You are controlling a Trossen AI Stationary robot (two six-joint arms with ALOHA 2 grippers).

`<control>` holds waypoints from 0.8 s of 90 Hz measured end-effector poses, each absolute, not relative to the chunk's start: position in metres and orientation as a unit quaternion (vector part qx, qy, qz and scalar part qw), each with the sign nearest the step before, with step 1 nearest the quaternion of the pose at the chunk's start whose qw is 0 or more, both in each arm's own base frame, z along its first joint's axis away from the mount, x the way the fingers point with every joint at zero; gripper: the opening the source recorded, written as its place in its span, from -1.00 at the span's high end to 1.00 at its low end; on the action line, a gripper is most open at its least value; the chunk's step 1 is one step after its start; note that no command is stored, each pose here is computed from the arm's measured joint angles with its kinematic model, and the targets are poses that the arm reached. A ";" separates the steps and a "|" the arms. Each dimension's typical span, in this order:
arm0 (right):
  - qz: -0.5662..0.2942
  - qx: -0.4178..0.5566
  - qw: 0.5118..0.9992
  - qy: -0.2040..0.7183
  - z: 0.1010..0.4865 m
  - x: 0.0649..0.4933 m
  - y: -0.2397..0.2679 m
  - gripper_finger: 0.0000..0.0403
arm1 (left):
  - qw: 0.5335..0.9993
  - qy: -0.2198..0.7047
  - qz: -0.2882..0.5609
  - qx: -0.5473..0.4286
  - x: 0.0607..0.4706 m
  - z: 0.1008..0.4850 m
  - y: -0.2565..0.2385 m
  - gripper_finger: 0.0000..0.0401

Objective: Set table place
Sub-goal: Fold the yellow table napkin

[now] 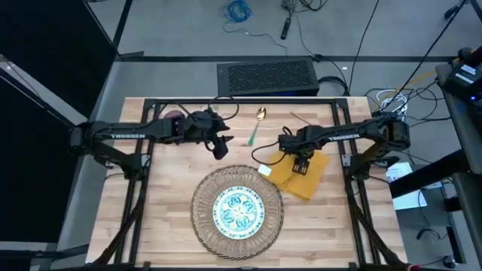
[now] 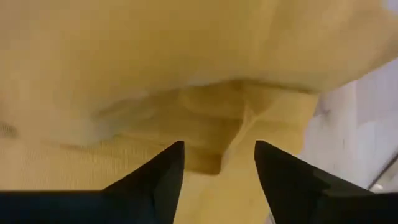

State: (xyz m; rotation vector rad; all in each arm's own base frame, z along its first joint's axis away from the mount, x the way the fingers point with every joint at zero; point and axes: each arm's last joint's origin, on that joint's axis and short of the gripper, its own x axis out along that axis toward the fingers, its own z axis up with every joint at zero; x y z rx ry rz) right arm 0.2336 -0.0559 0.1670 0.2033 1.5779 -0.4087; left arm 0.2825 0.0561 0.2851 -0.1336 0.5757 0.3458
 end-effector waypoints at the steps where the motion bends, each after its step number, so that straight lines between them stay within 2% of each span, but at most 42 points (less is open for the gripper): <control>1: -0.183 0.091 0.682 0.702 0.167 0.234 -0.057 0.23 | 0.942 0.282 0.170 -0.066 0.282 0.285 0.056 0.15; 16: -0.199 0.105 0.699 0.679 0.167 0.237 -0.067 0.53 | 0.942 0.282 0.170 -0.066 0.282 0.285 0.056 0.15; 30: -0.209 0.111 0.697 0.676 0.167 0.236 -0.073 0.94 | 0.942 0.282 0.171 -0.065 0.282 0.285 0.056 0.15; 72: -0.241 0.096 0.770 0.583 0.185 0.262 -0.084 1.00 | 0.942 0.282 0.172 -0.065 0.282 0.285 0.056 0.15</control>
